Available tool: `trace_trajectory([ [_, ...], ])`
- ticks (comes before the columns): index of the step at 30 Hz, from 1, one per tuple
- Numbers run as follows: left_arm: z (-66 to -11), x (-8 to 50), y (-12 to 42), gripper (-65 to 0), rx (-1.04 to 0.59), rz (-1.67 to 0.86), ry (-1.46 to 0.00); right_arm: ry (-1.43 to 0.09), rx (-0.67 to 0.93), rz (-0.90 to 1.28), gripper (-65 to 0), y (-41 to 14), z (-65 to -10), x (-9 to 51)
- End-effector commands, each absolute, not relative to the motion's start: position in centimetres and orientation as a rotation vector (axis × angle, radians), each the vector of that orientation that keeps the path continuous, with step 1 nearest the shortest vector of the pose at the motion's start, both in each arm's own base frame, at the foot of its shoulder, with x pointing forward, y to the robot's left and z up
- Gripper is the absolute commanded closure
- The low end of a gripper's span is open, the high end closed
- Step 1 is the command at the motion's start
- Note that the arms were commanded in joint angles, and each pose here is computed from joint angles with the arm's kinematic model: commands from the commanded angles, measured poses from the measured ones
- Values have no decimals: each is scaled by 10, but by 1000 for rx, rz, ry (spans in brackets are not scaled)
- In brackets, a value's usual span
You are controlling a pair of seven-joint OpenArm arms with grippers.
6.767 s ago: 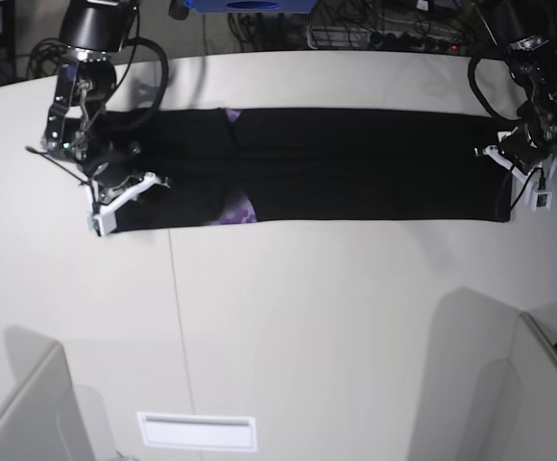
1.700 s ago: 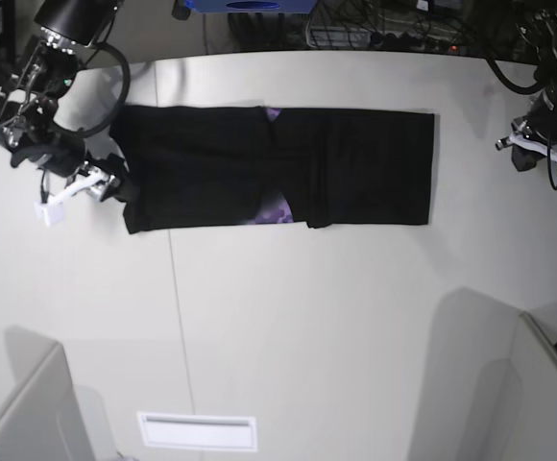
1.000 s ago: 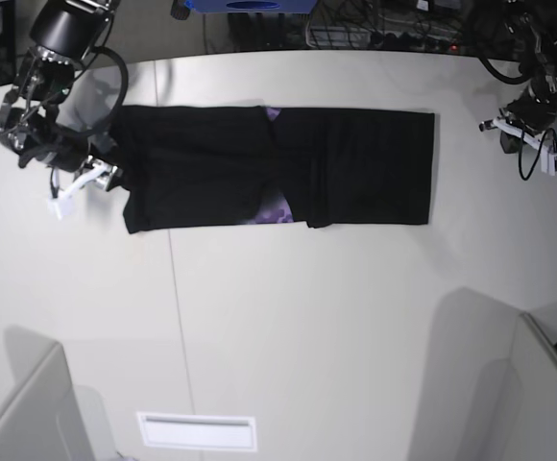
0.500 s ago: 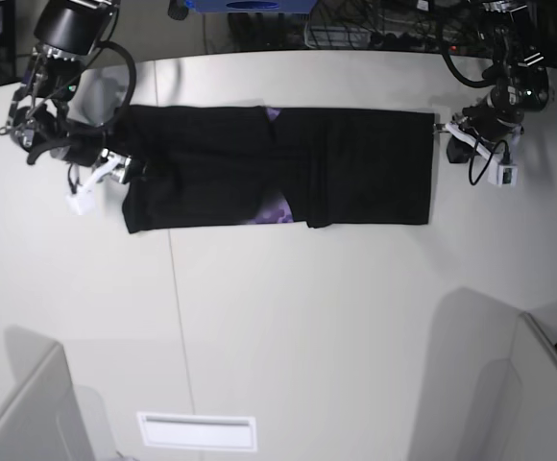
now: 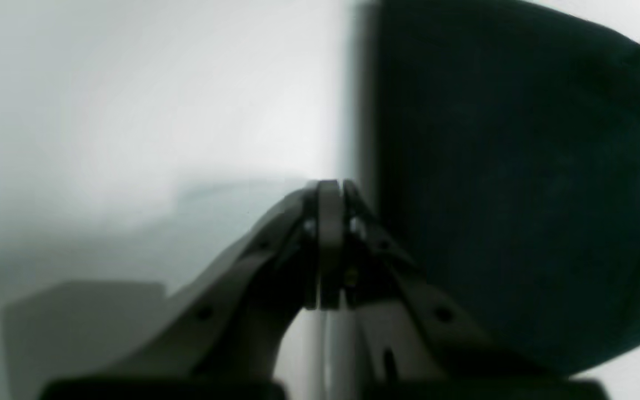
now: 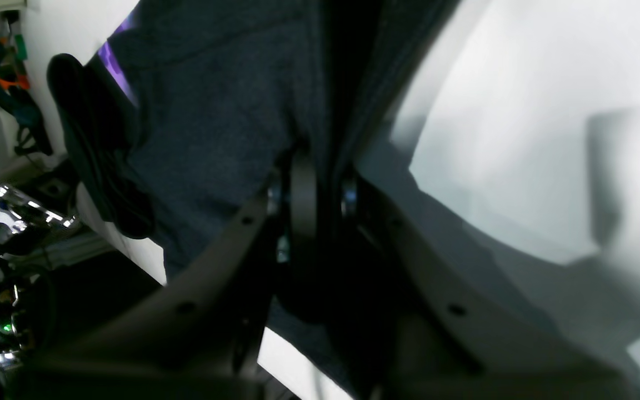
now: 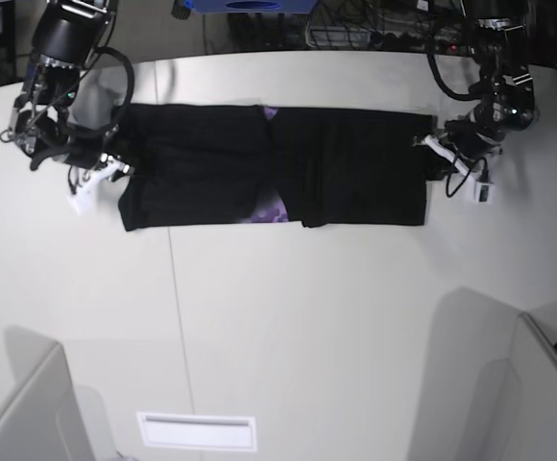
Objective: Fold the T-shirt properly
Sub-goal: 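Grasp both short ends of the black strip with both grippers, then fold the strip end with the right gripper over toward the left gripper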
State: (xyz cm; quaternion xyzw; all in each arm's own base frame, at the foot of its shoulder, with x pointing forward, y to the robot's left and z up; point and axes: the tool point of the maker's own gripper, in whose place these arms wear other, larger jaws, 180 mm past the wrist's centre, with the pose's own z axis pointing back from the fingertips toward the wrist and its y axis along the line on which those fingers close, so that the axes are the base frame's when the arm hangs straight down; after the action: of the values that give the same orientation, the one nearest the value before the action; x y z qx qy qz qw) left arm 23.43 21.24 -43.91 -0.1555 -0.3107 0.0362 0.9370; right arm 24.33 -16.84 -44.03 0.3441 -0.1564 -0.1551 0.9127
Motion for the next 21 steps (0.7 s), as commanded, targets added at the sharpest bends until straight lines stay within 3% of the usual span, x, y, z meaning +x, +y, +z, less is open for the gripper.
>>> trace_trajectory([
  [1, -458, 210, 207, 0, -298, 36, -509, -372, 684, -301, 0, -177, -424, 256],
  [11, -461, 218, 154, 0, -386, -55, -494, -470, 671, -152, 0, -108, -346, 273],
  [21, -451, 236, 135, 0, -426, -53, -536, -437, 844, -1, 0, -9, -318, 255],
])
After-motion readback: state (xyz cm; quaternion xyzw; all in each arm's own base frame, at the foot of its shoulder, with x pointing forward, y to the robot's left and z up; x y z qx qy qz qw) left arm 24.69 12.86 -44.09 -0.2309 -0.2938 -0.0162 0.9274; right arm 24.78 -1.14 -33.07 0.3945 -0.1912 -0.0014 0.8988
